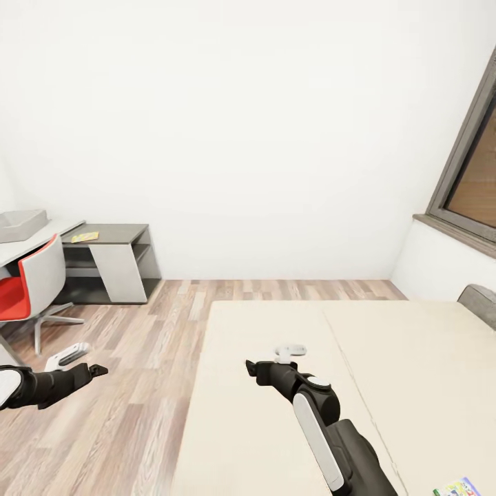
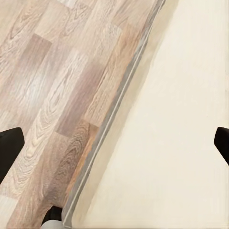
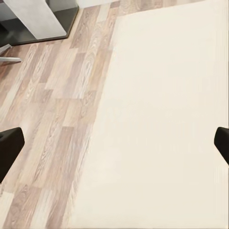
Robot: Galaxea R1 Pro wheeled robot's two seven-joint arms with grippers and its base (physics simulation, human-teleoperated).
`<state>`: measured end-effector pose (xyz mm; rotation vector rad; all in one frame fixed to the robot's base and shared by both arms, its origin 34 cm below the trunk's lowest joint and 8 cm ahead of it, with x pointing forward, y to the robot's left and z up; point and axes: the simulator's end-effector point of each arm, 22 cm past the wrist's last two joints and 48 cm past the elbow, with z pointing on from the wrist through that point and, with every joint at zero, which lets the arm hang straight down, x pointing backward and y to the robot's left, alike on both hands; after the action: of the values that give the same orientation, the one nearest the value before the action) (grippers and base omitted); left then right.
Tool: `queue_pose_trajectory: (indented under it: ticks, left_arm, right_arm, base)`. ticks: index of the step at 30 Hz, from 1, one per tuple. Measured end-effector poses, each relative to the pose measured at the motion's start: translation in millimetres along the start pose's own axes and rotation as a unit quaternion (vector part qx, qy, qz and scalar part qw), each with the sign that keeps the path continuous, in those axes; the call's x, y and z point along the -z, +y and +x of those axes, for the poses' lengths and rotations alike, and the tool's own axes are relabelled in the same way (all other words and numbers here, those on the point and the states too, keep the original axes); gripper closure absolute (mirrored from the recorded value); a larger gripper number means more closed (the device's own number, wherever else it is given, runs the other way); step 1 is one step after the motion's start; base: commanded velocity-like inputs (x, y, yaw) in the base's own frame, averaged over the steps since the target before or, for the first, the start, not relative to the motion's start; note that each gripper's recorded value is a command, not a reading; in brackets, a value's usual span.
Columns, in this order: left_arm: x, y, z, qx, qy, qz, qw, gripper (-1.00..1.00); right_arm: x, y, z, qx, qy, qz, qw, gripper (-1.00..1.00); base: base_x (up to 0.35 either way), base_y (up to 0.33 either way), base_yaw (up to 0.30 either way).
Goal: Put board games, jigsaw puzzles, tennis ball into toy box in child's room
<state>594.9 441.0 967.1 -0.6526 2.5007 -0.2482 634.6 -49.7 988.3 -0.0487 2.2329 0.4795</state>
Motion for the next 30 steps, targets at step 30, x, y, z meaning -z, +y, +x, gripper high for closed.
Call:
queue_pose_trajectory:
  ticks: [30]
  left_arm:
    - [0.0, 0.0, 0.0, 0.0, 0.0, 0.0, 1.0, -1.0]
  right_arm:
    - [0.0, 0.0, 0.0, 0.0, 0.0, 0.0, 1.0, -1.0]
  base:
    - [0.0, -0.296, 0.0]
